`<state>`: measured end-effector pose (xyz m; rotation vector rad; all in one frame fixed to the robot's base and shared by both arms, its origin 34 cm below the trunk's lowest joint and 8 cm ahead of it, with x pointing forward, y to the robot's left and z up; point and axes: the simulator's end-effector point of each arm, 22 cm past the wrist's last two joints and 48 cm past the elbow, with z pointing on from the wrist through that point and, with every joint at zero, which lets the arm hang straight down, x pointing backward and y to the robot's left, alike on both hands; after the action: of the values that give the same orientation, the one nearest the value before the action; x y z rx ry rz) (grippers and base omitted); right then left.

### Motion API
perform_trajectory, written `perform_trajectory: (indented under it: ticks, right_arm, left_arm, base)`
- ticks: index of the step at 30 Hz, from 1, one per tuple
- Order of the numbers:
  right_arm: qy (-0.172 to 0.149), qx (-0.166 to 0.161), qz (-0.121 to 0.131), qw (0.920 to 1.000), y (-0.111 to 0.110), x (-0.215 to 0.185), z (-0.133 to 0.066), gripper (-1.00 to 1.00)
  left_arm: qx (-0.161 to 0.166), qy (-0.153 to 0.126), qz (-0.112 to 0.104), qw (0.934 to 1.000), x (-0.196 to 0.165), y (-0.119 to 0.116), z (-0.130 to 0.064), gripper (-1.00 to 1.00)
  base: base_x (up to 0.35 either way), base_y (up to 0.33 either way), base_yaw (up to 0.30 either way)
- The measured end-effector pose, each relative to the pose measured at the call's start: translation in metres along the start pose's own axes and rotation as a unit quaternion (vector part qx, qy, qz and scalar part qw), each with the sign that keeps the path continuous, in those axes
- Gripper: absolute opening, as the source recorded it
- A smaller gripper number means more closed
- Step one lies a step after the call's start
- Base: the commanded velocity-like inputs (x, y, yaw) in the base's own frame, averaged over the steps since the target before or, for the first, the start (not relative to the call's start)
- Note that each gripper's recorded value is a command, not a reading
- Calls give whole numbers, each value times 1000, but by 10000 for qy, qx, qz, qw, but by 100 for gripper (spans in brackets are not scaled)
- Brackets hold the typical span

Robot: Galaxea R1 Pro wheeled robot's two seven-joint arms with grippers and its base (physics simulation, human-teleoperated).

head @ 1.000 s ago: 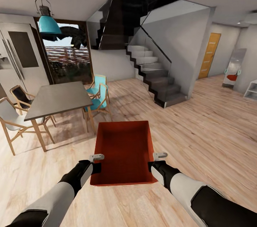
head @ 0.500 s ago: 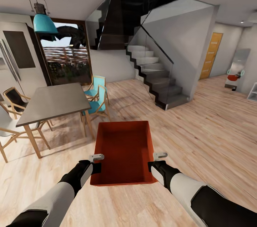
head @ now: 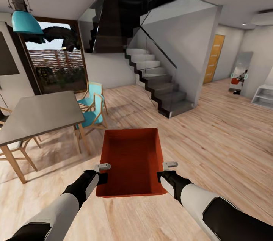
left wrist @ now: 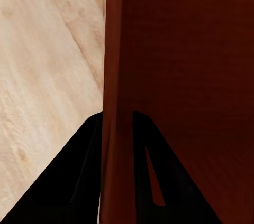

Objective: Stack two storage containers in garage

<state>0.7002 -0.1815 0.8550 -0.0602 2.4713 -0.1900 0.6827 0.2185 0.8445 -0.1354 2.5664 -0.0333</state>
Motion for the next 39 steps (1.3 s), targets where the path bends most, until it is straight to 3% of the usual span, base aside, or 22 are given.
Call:
perform_trajectory:
  ticks: [39]
  right_arm:
    - [-6,-2,-4,10000,0,-1,0,-100]
  left_arm:
    - [2,-4,-7,10000,0,0,0,-100]
  base:
    - [322,0,-275]
